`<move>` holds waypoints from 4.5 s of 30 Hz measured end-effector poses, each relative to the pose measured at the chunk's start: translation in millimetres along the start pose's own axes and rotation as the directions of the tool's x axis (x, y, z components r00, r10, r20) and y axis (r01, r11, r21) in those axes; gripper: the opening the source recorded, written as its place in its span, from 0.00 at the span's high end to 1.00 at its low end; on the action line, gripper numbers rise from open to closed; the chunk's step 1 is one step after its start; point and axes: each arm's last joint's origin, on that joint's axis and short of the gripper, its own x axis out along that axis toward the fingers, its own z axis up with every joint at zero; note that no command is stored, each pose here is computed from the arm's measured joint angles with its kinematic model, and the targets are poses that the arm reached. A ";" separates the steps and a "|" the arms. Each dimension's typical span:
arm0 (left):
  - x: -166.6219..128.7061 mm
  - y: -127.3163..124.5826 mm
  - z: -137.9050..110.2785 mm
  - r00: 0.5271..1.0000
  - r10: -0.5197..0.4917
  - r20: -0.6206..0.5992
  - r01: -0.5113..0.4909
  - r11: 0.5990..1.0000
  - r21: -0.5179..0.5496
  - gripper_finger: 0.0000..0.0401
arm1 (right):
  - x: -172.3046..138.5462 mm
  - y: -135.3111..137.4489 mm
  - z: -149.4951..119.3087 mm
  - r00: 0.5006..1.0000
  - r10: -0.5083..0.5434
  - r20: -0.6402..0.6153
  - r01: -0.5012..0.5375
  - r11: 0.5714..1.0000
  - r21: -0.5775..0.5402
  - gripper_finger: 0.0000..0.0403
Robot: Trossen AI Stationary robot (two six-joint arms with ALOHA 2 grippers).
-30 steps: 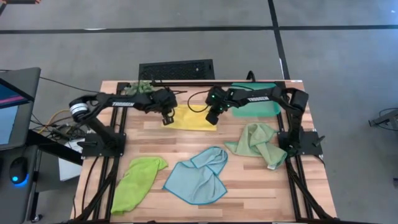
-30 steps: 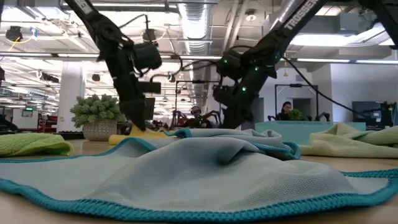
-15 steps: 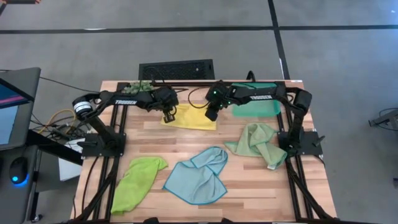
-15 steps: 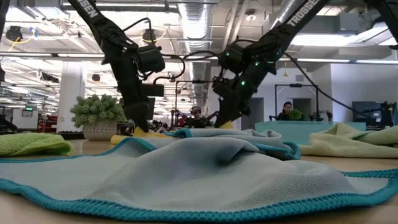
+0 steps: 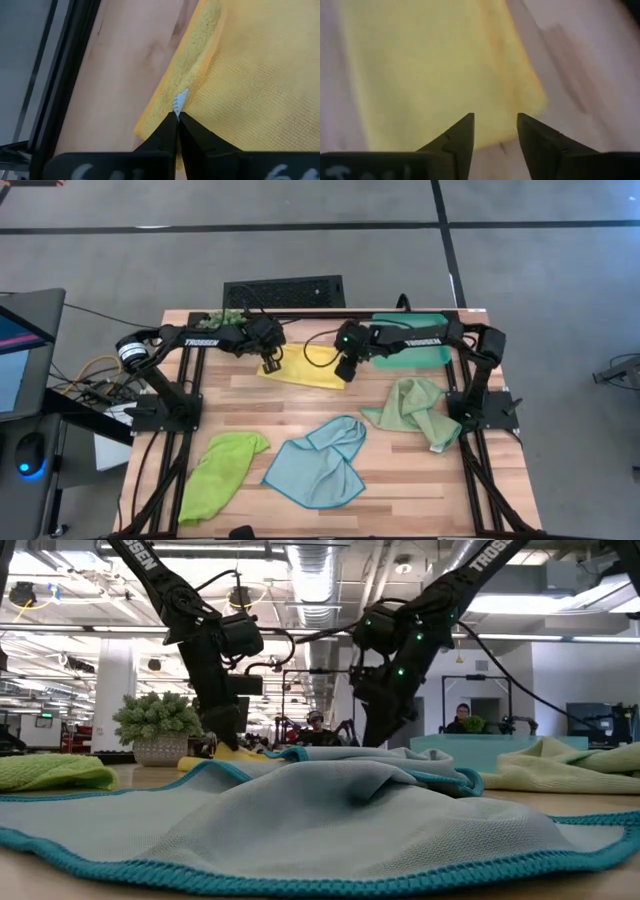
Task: Fold microfiber towels
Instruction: Fold the yellow microfiber cloth
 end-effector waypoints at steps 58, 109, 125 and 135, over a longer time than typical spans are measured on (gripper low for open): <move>-10.5 0.6 -1.8 0.999 -0.044 0.005 0.044 0.999 -0.008 1.00 | 5.1 -19.3 14.8 0.983 0.172 -0.067 -0.165 0.981 0.097 0.99; -23.3 11.0 0.5 0.986 0.166 -0.001 -0.166 0.982 -0.087 0.57 | 8.2 -39.1 18.3 0.995 0.097 -0.019 -0.094 0.987 0.133 0.98; -23.0 3.9 0.9 0.997 -0.059 0.057 0.063 0.995 -0.072 0.58 | 8.4 -41.3 23.3 0.999 0.033 0.030 -0.037 0.990 0.134 0.72; -19.8 -0.3 -6.8 0.995 -0.094 0.029 0.096 0.994 -0.060 0.64 | 2.4 -24.1 25.1 0.990 0.138 -0.002 -0.136 0.984 0.116 0.52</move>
